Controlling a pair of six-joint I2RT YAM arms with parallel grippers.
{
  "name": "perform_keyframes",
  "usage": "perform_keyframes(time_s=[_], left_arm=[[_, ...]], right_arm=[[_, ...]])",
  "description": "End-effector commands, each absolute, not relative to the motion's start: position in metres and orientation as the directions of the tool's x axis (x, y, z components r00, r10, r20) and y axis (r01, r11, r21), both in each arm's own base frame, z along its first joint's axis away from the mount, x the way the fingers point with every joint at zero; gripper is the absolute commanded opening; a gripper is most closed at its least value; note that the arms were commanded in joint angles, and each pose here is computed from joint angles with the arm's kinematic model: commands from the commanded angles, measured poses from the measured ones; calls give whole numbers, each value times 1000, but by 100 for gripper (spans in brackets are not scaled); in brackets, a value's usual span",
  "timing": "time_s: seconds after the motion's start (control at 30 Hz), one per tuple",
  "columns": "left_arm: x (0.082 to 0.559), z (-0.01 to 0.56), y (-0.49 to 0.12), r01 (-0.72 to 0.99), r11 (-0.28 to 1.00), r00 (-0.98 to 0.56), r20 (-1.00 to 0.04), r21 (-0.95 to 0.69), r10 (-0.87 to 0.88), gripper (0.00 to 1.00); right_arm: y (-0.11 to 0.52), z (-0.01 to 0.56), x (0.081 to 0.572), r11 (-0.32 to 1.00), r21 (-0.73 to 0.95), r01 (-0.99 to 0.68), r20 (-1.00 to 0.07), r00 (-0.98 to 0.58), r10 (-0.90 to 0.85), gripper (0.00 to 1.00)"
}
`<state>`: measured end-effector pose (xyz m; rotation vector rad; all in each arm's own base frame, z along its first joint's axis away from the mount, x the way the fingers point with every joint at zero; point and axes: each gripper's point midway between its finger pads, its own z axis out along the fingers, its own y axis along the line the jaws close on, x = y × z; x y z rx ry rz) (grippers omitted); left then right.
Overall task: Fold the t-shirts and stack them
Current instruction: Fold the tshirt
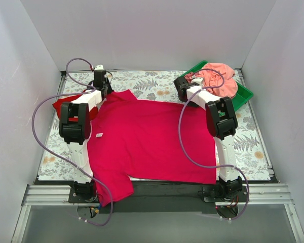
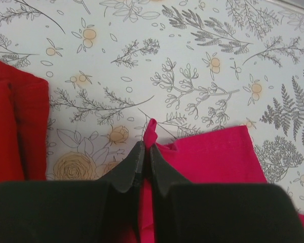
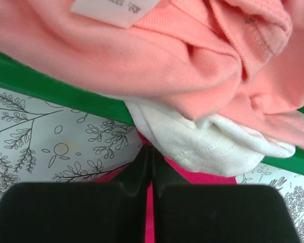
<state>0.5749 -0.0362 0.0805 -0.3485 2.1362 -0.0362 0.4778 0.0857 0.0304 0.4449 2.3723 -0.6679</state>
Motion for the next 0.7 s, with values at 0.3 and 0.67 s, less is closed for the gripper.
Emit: perform_keyframes(time_s=[0.3,0.67], left_arm=[[526,167,-62,-155,903,-408,-807,-400,-427,0],[452,156,-62,-186,853,-397,-757,-487,-519,0]], right_arm=[[107,58,459,851,-285,440,-662,-733,157,1],[105,70,417,852,-285,439,-665,-731,154,1]])
